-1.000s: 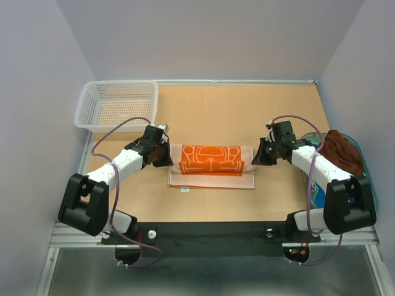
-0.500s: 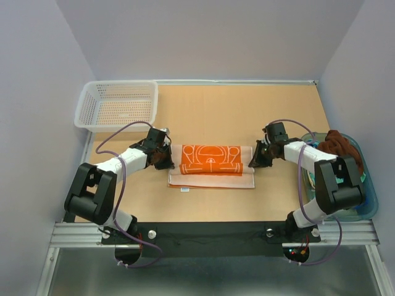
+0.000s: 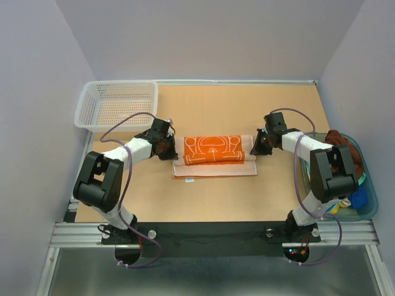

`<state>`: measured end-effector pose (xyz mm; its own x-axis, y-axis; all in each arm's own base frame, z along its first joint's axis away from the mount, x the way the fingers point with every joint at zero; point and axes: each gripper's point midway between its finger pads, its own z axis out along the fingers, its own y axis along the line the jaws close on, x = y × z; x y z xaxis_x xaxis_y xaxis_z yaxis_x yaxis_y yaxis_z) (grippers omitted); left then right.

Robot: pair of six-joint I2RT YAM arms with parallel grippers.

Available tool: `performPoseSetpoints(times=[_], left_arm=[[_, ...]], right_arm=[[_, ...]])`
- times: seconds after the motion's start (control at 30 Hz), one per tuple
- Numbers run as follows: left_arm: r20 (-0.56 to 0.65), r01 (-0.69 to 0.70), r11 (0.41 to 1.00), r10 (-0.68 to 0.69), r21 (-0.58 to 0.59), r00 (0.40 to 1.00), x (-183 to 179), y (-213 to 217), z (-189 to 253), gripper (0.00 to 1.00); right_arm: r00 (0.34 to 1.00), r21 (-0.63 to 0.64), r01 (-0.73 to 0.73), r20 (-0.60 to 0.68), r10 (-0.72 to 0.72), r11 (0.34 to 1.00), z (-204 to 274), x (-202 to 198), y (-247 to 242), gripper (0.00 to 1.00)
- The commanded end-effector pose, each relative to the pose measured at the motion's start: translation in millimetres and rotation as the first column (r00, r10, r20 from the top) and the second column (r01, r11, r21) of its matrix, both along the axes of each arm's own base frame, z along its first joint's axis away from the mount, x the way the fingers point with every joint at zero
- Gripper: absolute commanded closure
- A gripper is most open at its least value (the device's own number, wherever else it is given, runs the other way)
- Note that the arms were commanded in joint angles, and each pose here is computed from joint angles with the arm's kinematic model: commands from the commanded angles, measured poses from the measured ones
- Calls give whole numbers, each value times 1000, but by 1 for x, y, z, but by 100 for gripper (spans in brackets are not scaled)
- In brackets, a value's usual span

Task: Fold and stack the towels
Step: Fold the towel

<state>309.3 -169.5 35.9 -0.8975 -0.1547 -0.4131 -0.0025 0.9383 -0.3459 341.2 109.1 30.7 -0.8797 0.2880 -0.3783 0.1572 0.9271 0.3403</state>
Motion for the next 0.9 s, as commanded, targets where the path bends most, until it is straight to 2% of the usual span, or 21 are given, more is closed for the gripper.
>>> performPoseSetpoints(times=[0.0,0.23,0.6,0.87], left_arm=[[73,-28,999,26,26,997,15,8,29,100],[135,-72,992,58,102,989,18,27,54,100],[204,-102,990,80,99,976,13,35,84,100],[204,-96,992,78,77,976,6,34,84,100]], right_arm=[[990,-82,36,138,-24,996,30,28,-20,99],[973,-96,41,231,-18,995,66,20,-25,99],[956,-101,67,293,-35,993,93,11,-32,100],[955,-86,77,294,-49,993,95,1,-32,100]])
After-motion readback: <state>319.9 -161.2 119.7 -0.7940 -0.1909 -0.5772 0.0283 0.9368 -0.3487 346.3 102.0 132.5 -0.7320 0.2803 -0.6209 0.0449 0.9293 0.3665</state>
